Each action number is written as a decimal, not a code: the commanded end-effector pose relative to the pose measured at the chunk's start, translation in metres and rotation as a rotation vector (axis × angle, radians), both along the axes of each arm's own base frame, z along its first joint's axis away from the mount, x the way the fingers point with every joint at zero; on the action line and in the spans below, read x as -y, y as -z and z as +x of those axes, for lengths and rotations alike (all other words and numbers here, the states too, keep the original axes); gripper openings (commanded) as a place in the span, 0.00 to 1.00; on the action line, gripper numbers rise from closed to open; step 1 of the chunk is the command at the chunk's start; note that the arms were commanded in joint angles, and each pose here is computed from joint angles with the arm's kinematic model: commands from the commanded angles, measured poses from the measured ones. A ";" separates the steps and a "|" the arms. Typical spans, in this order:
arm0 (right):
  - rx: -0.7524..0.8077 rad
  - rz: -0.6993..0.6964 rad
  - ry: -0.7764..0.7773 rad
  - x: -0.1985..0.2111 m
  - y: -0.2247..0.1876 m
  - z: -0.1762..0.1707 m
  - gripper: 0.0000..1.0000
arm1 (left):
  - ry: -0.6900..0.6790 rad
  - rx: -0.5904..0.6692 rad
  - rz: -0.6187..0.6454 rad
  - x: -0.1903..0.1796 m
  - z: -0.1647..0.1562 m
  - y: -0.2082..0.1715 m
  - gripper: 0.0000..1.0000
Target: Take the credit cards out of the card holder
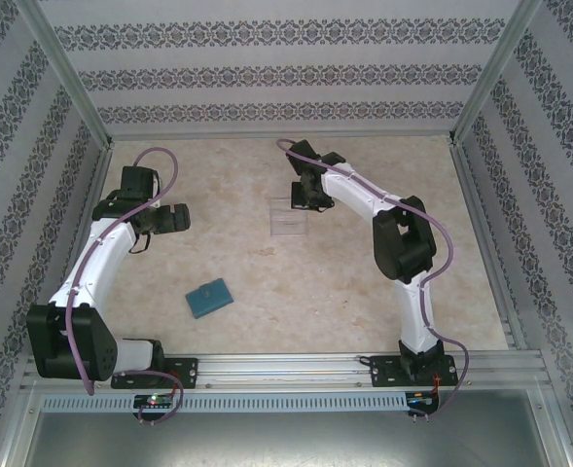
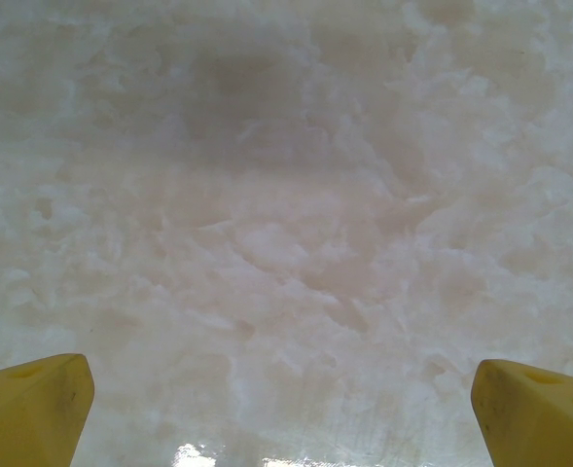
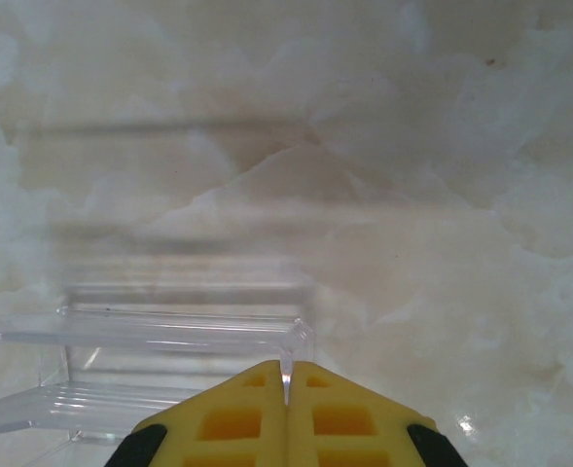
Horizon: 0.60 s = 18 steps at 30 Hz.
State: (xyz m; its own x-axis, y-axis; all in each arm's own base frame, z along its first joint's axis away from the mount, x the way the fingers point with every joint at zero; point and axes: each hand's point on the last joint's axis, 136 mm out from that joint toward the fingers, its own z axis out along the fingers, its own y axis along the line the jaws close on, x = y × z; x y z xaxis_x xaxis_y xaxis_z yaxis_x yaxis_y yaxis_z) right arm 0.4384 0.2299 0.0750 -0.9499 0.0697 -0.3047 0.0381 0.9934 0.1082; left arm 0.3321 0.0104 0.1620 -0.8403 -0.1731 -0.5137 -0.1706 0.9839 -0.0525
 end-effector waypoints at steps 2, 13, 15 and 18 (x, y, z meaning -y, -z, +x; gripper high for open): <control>0.004 -0.013 0.023 0.005 0.000 0.006 0.00 | 0.014 -0.026 0.020 0.002 -0.008 0.005 1.00; 0.014 -0.014 0.026 0.008 -0.006 0.007 0.17 | 0.007 -0.028 0.034 -0.001 -0.006 0.005 1.00; 0.023 -0.013 0.026 0.008 -0.011 0.008 0.17 | 0.007 -0.036 0.036 -0.001 -0.006 0.007 1.00; 0.035 -0.007 0.024 0.008 -0.018 0.008 0.18 | -0.001 -0.065 0.043 -0.003 -0.009 0.012 1.00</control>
State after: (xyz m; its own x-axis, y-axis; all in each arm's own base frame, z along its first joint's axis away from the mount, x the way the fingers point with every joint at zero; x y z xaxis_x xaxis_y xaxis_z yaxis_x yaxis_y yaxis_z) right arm 0.4392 0.2292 0.0711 -0.9517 0.0704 -0.2989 0.0407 0.9937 0.1045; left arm 0.3321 0.0136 0.1610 -0.8407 -0.1730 -0.5130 -0.1800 0.9830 -0.0364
